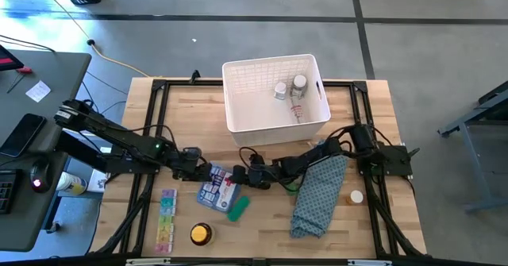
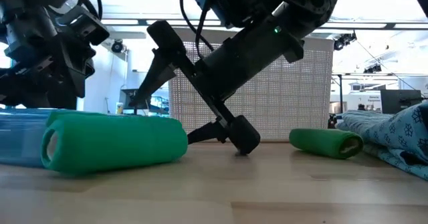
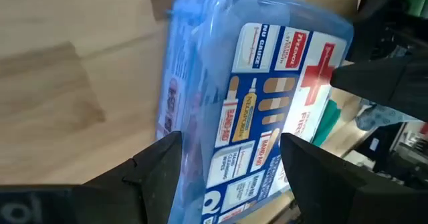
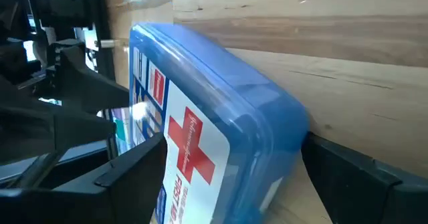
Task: Pick & place medical supplies in basket/bin
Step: Put the blue first aid kit into the white bin
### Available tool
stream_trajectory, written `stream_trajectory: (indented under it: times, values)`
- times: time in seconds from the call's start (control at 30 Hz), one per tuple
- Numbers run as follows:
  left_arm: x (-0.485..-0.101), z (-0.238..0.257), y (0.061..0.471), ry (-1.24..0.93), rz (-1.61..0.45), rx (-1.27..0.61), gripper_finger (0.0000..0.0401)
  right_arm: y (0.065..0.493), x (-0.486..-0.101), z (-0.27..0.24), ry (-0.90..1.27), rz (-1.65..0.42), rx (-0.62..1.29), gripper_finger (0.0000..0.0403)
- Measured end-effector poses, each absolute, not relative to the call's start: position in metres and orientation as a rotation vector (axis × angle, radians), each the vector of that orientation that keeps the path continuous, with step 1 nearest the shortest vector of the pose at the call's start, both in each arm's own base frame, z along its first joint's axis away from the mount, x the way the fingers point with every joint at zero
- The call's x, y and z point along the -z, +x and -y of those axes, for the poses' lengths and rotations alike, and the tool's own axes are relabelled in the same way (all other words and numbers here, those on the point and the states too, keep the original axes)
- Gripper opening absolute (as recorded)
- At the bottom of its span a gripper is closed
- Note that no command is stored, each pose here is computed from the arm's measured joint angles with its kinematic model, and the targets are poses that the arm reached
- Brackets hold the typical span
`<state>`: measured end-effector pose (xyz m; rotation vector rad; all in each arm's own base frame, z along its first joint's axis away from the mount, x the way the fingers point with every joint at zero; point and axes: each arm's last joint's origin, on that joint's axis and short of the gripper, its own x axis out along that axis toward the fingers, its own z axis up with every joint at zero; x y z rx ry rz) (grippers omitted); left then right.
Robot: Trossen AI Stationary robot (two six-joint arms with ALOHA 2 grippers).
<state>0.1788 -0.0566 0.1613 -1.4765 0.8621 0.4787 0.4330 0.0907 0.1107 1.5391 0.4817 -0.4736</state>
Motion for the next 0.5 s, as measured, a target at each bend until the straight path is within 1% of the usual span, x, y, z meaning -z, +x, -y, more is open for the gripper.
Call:
stream_trajectory:
  times: [0.27,0.5]
  values:
    - [-0.155,0.059,0.187,-1.496,-0.862,-0.481,0.0285,0.440,-0.117,-0.091,1.498,-0.435,0.458,0.0333]
    - [-0.156,0.059,0.188,-1.493,-0.840,-0.478,0.0285,0.450,-0.131,-0.086,1.508,-0.344,0.364,0.0333]
